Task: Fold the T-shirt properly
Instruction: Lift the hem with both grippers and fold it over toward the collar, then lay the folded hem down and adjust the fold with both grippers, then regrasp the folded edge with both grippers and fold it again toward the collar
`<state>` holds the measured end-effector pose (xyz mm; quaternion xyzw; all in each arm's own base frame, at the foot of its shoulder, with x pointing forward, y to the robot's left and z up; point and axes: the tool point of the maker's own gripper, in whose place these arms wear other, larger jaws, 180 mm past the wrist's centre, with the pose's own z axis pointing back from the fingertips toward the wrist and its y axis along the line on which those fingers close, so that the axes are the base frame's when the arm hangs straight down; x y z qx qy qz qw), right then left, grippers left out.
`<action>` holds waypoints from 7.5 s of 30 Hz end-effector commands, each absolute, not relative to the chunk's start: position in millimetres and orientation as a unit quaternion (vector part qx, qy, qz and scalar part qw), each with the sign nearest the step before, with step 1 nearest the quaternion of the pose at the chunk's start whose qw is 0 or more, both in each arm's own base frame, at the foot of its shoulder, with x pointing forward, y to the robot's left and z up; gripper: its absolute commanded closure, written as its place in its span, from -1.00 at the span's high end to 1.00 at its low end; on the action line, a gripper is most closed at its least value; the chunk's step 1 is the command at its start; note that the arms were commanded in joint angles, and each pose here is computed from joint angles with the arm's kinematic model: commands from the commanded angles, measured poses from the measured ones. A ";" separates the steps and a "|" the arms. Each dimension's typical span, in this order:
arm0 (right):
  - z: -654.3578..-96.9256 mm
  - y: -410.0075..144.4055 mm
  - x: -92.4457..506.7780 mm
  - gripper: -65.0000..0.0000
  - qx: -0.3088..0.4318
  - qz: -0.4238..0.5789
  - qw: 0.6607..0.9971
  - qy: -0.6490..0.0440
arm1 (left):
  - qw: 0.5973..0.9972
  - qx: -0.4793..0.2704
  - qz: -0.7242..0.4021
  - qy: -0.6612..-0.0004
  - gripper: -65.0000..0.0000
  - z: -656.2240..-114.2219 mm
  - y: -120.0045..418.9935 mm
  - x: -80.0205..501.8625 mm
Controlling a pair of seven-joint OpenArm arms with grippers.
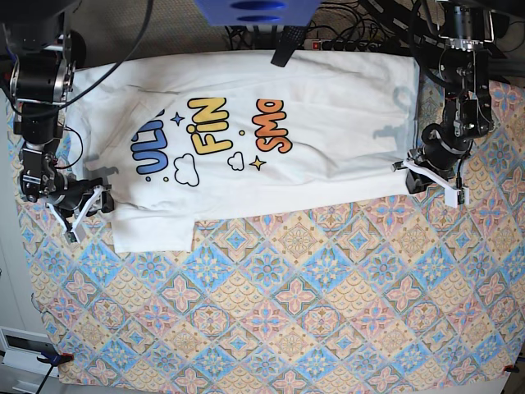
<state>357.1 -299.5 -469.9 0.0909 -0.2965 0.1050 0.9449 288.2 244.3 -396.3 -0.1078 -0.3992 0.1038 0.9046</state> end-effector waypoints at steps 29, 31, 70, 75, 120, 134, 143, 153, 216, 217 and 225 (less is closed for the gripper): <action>-382.9 -344.6 360.5 -0.98 -0.007 0.127 0.926 -0.355 | 0.890 -0.106 0.098 -0.432 -1.00 -375.6 250.0 306.0; -377.4 -346.7 348.7 -0.98 -0.024 0.138 0.926 -0.352 | 0.890 -0.106 0.098 -0.432 -1.00 -375.6 250.0 306.0; -331.5 -317.2 236.9 -0.60 -0.112 0.204 0.905 -0.355 | 0.949 -0.046 -0.075 -0.303 -0.85 -440.5 206.6 199.7; -331.2 -314.8 239.2 -0.38 -0.110 0.206 0.904 -0.357 | 0.946 -0.038 -0.061 -0.317 -0.97 -431.3 218.3 206.0; -448.9 -255.3 352.7 -0.18 0.040 0.216 0.932 -0.289 | 0.959 -0.049 -0.093 -0.264 -0.98 -447.3 240.9 189.4; -465.3 -270.9 347.0 0.04 0.057 0.166 0.943 -0.283 | 0.952 -0.052 -0.092 -0.286 -0.98 -443.1 239.2 195.8; -482.0 -245.2 334.6 -0.48 0.061 0.229 0.941 -0.242 | 0.951 -0.051 -0.091 -0.290 -0.98 -442.6 239.5 196.9; -465.8 -273.8 320.8 -0.99 0.036 0.200 0.948 -0.245 | 0.950 -0.050 -0.089 -0.295 -0.98 -440.6 241.1 199.8; -390.9 -258.4 177.5 -0.20 -0.029 0.266 0.938 -0.221 | 0.966 -0.125 -0.023 -0.223 0.46 -423.8 264.9 186.5; -390.9 -258.4 177.5 -0.20 -0.029 0.266 0.938 -0.221 | 0.967 -0.129 -0.026 -0.220 0.58 -424.3 263.7 185.0; -390.9 -258.4 177.5 -0.20 -0.029 0.266 0.938 -0.221 | 0.968 -0.136 -0.021 -0.212 0.80 -430.7 257.0 179.4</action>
